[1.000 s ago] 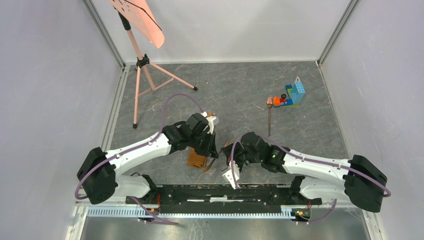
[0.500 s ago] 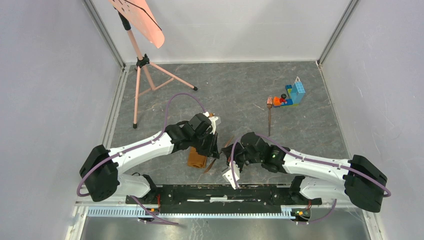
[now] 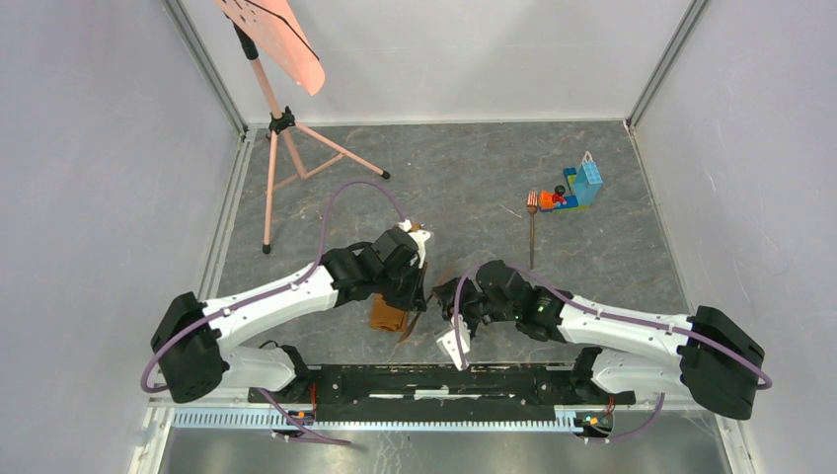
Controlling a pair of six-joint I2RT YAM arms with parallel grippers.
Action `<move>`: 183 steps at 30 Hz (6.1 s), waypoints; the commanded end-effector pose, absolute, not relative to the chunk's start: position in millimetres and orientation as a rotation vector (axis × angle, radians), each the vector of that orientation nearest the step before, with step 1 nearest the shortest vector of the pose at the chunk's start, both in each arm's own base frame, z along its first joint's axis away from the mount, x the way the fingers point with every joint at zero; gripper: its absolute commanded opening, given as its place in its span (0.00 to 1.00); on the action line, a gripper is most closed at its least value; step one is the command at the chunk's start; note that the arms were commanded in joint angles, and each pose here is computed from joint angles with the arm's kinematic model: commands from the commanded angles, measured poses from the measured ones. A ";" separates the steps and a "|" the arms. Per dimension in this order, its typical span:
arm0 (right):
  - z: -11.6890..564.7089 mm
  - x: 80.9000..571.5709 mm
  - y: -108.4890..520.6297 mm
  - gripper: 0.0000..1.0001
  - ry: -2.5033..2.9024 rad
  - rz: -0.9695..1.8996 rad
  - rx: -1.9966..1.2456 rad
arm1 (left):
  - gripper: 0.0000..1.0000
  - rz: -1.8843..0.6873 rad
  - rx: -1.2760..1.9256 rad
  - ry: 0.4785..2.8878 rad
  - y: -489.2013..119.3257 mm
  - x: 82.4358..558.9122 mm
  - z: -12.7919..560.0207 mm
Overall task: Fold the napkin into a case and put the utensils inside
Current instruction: Pass from the right arm to the left, then insert the knife into the folded napkin, then pick up the fork from the center of the board, then pass from the right arm to the left
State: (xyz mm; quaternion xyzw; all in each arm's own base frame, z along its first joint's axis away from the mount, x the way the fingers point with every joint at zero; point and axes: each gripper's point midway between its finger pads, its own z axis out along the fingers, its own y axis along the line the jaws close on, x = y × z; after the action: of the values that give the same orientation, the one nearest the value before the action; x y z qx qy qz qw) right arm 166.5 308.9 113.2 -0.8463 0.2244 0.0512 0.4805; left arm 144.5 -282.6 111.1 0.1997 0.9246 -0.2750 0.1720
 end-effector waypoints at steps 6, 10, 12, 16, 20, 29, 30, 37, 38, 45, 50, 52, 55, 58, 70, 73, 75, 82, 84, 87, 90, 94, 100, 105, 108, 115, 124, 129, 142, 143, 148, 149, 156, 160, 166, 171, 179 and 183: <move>140.3 167.2 317.8 0.98 0.801 0.328 -1.755 | 0.02 -0.361 0.440 2.586 -206.6 158.6 122.7; 158.8 184.5 317.2 0.98 1.065 0.497 -1.441 | 0.02 -0.353 0.362 2.674 -199.6 144.3 108.4; 164.3 217.6 304.2 0.98 1.357 0.500 -1.114 | 0.02 -0.346 0.330 2.688 -196.4 140.2 103.3; 151.6 250.1 291.8 0.98 1.703 0.464 -0.844 | 0.02 -0.307 0.316 2.683 -193.7 141.3 98.9; 142.3 250.6 291.5 0.98 1.820 0.671 -0.694 | 0.02 -0.235 0.338 2.679 -195.5 149.5 88.1; 134.5 256.6 277.2 0.98 1.858 0.799 -0.585 | 0.02 -0.142 0.344 2.664 -198.3 163.6 72.3; 133.8 257.4 275.0 0.98 1.861 0.793 -0.579 | 0.02 -0.120 0.343 2.652 -196.8 166.8 72.5; 137.7 262.1 261.6 0.98 1.852 0.761 -0.545 | 0.02 -0.110 0.371 2.667 -209.2 174.0 68.7; 139.7 262.6 259.8 0.98 1.845 0.757 -0.540 | 0.02 -0.108 0.373 2.664 -210.7 175.5 70.1; 143.6 264.1 251.0 0.98 1.828 0.730 -0.523 | 0.02 -0.045 0.398 2.652 -214.4 186.5 67.6; 155.9 263.3 244.0 0.98 1.784 0.726 -0.491 | 0.02 -0.004 0.434 2.647 -217.6 194.5 66.6; 163.0 264.0 241.1 0.98 1.761 0.715 -0.484 | 0.02 0.015 0.441 2.636 -218.5 199.4 68.6; 166.9 264.6 237.4 0.98 1.750 0.699 -0.478 | 0.02 0.043 0.437 2.621 -219.4 206.9 69.7; 166.4 264.4 235.6 0.98 1.755 0.694 -0.477 | 0.02 0.059 0.441 2.614 -222.7 213.5 67.2; 159.3 264.0 228.3 0.98 1.772 0.678 -0.458 | 0.02 0.123 0.385 2.546 -230.4 243.9 70.0; 157.5 264.1 227.5 0.98 1.778 0.677 -0.457 | 0.02 0.106 0.402 2.540 -235.7 246.8 68.7; 157.6 264.3 227.0 0.98 1.778 0.677 -0.453 | 0.02 0.110 0.416 2.534 -236.9 249.3 67.9; 156.8 264.3 225.8 0.98 1.781 0.679 -0.446 | 0.02 0.129 0.458 2.536 -241.2 255.3 61.5; 157.8 264.3 225.9 0.98 1.779 0.681 -0.445 | 0.02 0.132 0.468 2.542 -242.6 255.8 59.0; 157.0 264.0 225.8 0.98 1.781 0.681 -0.446 | 0.02 0.140 0.475 2.550 -243.3 255.8 55.5; 156.5 264.7 224.7 0.98 1.785 0.675 -0.445 | 0.02 0.135 0.469 2.564 -243.9 254.4 54.4; 156.1 266.7 221.0 0.98 1.792 0.644 -0.448 | 0.13 0.125 0.448 2.591 -245.3 250.8 54.1; 156.1 282.0 198.9 0.98 1.858 0.455 -0.451 | 0.26 0.050 0.393 2.620 -248.1 241.8 65.8; 162.5 294.3 170.7 0.98 1.903 0.287 -0.434 | 0.33 -0.017 0.369 2.614 -248.3 236.1 87.8; 159.8 304.5 130.1 0.98 1.976 0.068 -0.344 | 0.36 -0.067 0.346 2.577 -241.5 231.3 115.2; 111.1 330.1 70.8 0.98 2.317 -0.195 -0.280 | 0.67 -0.380 0.289 2.402 -213.9 214.9 196.8; 72.8 371.5 62.1 0.78 2.579 -0.092 -0.220 | 0.73 -0.553 0.353 2.341 -200.0 184.8 214.3; 55.7 379.4 64.6 0.61 2.621 -0.084 -0.245 | 0.73 -0.629 0.327 2.288 -194.6 173.3 223.8; 10.6 373.8 70.0 0.15 2.664 -0.024 -0.388 | 0.74 -0.592 0.269 2.209 -167.6 166.3 248.9; 8.9 371.9 72.7 0.07 2.663 0.001 -0.435 | 0.74 -0.588 0.264 2.199 -165.7 166.4 250.8; 25.7 370.4 95.5 0.04 2.510 0.101 -0.620 | 0.75 -0.615 0.274 2.111 -165.7 169.4 264.7; 35.2 369.1 104.4 0.04 2.461 0.103 -0.685 | 0.75 -0.628 0.287 2.088 -167.3 169.9 267.1; 93.8 306.1 206.5 0.00 2.048 0.504 -1.263 | 0.73 -0.804 0.504 1.868 -196.3 160.2 298.7; 113.2 241.8 251.0 0.00 1.750 0.672 -1.646 | 0.72 -0.987 0.815 1.706 -228.6 130.5 304.0; 113.3 169.3 283.1 0.00 1.470 0.813 -2.011 | 0.71 -1.071 1.175 1.565 -251.1 105.5 294.4; 111.7 148.9 290.4 0.00 1.316 0.774 -2.127 | 0.70 -1.047 1.318 1.576 -259.0 106.3 273.3; 131.9 147.0 293.3 0.00 1.036 0.557 -2.065 | 0.66 -1.161 1.298 1.542 -269.9 98.6 263.4; 149.0 149.3 294.4 0.00 0.866 0.413 -1.964 | 0.69 -1.236 1.179 1.599 -274.9 100.1 269.7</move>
State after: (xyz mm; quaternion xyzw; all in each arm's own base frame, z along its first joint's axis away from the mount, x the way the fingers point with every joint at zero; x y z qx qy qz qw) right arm 131.5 277.5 113.1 -0.8054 0.4277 0.2301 0.3398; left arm 102.1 -263.5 243.6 0.4955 0.6503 -0.4407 0.3705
